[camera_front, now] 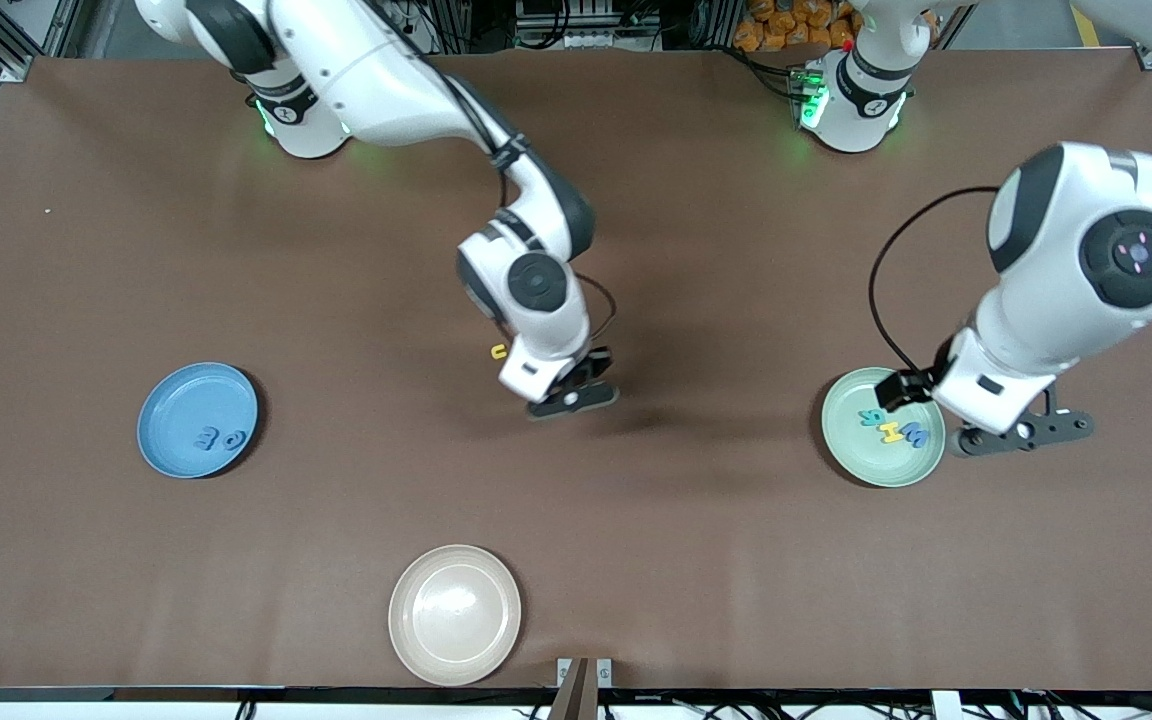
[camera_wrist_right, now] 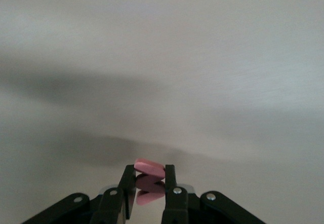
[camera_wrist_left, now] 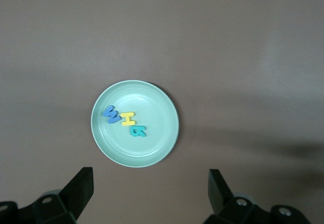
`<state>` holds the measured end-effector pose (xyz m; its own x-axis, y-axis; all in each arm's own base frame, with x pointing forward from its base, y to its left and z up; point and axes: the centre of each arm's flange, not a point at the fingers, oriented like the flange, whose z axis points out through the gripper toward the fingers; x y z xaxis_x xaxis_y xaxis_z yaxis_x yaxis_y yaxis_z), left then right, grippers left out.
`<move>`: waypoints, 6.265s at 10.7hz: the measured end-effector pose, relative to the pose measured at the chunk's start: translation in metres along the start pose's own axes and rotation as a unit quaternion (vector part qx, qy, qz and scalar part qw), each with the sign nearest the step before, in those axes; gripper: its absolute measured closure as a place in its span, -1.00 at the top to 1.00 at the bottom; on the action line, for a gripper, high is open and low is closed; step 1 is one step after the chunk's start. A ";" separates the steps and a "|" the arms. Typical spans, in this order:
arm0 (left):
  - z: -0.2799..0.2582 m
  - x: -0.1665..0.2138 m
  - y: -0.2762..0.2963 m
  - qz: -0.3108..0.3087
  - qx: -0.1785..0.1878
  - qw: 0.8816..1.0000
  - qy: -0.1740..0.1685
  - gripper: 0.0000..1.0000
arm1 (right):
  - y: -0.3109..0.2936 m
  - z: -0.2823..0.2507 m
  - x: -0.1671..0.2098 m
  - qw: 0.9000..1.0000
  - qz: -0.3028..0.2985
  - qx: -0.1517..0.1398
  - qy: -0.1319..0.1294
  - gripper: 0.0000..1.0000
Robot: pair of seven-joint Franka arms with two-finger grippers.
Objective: Sort upper and lower case letters into plates
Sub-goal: 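Drop the pink letter on the blue plate with the right gripper, then grasp the pink letter with the left gripper while the right gripper returns, then drop the pink letter on the green plate while the right gripper grasps u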
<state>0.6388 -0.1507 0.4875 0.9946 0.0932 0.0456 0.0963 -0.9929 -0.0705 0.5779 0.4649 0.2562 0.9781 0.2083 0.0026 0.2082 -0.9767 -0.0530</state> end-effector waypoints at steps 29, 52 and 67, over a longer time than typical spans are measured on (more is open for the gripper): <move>0.264 -0.255 0.428 0.048 -0.061 0.997 -0.022 0.87 | 0.510 -0.042 -0.038 0.992 -0.103 -0.019 -0.066 1.00; 0.116 -0.025 0.189 -0.086 -0.066 0.992 0.067 -0.28 | 0.238 -0.016 -0.029 0.993 -0.081 -0.011 -0.083 1.00; 0.130 0.005 -0.032 -0.077 0.008 0.996 0.044 0.95 | 0.083 0.080 -0.103 0.998 -0.050 0.004 -0.027 1.00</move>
<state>0.6461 -0.1091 0.3604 0.9607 0.2375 0.1436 0.2495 -0.9656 -0.0725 0.4935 0.3667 0.1717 0.9502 0.3084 -0.0454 0.3054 -0.9501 -0.0631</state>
